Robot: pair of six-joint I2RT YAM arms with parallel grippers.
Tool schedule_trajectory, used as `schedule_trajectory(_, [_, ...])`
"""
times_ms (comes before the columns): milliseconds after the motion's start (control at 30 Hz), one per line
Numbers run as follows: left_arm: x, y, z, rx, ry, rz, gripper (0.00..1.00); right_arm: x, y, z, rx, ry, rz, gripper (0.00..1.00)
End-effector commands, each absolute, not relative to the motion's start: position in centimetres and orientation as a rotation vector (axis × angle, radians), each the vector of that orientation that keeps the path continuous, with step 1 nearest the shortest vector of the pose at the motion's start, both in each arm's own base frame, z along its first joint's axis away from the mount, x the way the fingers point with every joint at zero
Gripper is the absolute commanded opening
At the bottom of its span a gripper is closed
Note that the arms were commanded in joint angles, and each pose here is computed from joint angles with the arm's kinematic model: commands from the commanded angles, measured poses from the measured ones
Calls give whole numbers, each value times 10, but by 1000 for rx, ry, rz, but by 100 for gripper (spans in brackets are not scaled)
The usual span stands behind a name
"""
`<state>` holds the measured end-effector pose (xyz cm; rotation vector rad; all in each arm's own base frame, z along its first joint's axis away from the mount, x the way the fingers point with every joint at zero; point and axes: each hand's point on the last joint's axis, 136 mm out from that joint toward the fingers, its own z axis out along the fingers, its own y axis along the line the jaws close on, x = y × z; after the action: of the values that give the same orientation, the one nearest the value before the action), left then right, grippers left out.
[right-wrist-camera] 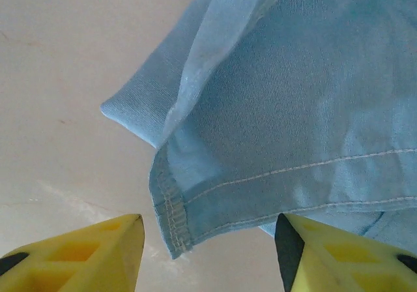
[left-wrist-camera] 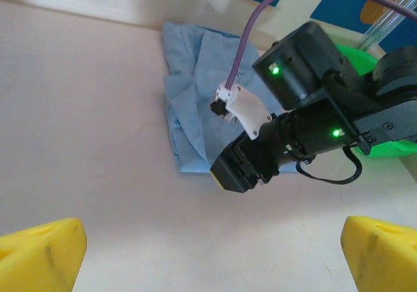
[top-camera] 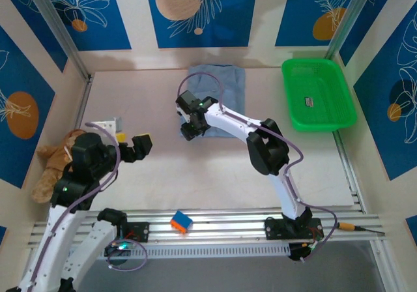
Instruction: Fold and stack the long sleeve shirts
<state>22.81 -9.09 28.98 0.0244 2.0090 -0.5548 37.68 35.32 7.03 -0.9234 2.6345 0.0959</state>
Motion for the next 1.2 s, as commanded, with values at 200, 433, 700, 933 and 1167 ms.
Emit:
schedule_trajectory(200, [215,-74,293,61,2043,-424,100,360,356,52,-1045,2614,-62,54])
schedule_trajectory(433, [217,-74,288,61,2049,-414,100,371,345,43,-1037,2609,-183,43])
schedule_trajectory(700, [222,-86,276,94,2048,-478,100,398,346,74,-962,2513,-195,11])
schedule_trajectory(933, [233,-106,244,53,2068,-642,100,425,341,95,-887,2490,-174,3])
schedule_trajectory(1167, [240,-122,212,19,2114,-748,100,468,324,111,-785,2452,-212,1])
